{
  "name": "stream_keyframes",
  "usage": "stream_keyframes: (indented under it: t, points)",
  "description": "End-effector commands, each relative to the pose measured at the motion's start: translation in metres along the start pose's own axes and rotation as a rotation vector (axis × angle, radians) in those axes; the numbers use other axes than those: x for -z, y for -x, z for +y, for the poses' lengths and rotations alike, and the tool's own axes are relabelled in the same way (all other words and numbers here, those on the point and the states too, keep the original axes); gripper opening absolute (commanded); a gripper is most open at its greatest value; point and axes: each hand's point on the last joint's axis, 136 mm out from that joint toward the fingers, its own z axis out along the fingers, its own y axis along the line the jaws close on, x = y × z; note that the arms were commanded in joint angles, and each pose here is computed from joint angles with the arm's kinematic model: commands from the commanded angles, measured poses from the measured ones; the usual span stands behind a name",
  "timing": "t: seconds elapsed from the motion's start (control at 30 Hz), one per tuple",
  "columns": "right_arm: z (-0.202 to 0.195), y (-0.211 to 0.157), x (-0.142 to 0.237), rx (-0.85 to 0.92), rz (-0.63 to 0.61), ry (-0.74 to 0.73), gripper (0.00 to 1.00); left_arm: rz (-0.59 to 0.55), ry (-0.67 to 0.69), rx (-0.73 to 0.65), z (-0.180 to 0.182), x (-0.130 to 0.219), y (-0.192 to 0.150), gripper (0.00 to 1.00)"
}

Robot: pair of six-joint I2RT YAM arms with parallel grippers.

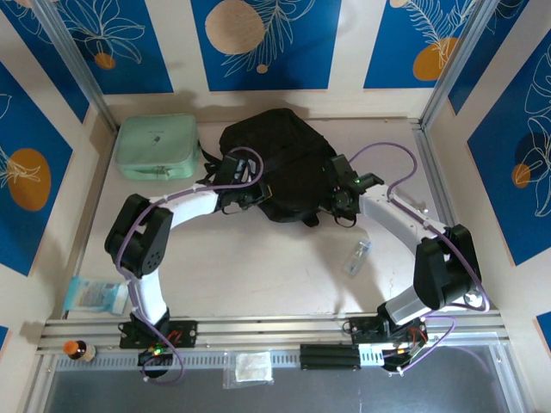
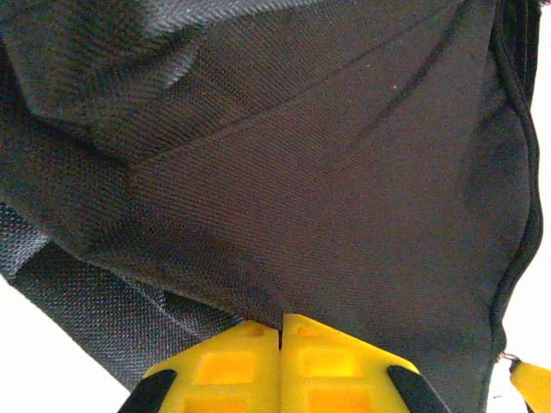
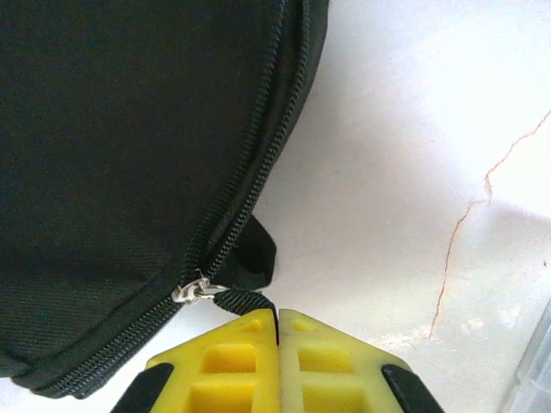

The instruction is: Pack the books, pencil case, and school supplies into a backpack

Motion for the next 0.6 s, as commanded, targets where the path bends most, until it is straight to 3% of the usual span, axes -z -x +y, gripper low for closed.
stream_keyframes:
  t: [0.0,0.13,0.27,0.43,0.57]
  points:
    - [-0.037,-0.031,0.003,0.022,0.069,-0.114,0.0,-0.042,0.134,-0.06,0.039,0.006,0.035,0.0]
    - [0.032,-0.058,0.004,0.156,0.131,0.198,0.0,-0.03,0.203,-0.105,0.055,0.015,0.062,0.0]
    - [0.095,-0.077,0.012,0.277,0.165,0.404,0.0,-0.044,0.211,-0.069,0.071,0.022,0.08,0.01]
    - [0.163,-0.089,0.02,0.367,0.187,0.55,0.0,-0.077,0.293,-0.053,0.091,0.047,0.087,0.24]
    - [0.191,-0.087,0.017,0.379,0.181,0.583,0.0,-0.13,0.347,-0.019,0.099,0.081,0.08,0.45]
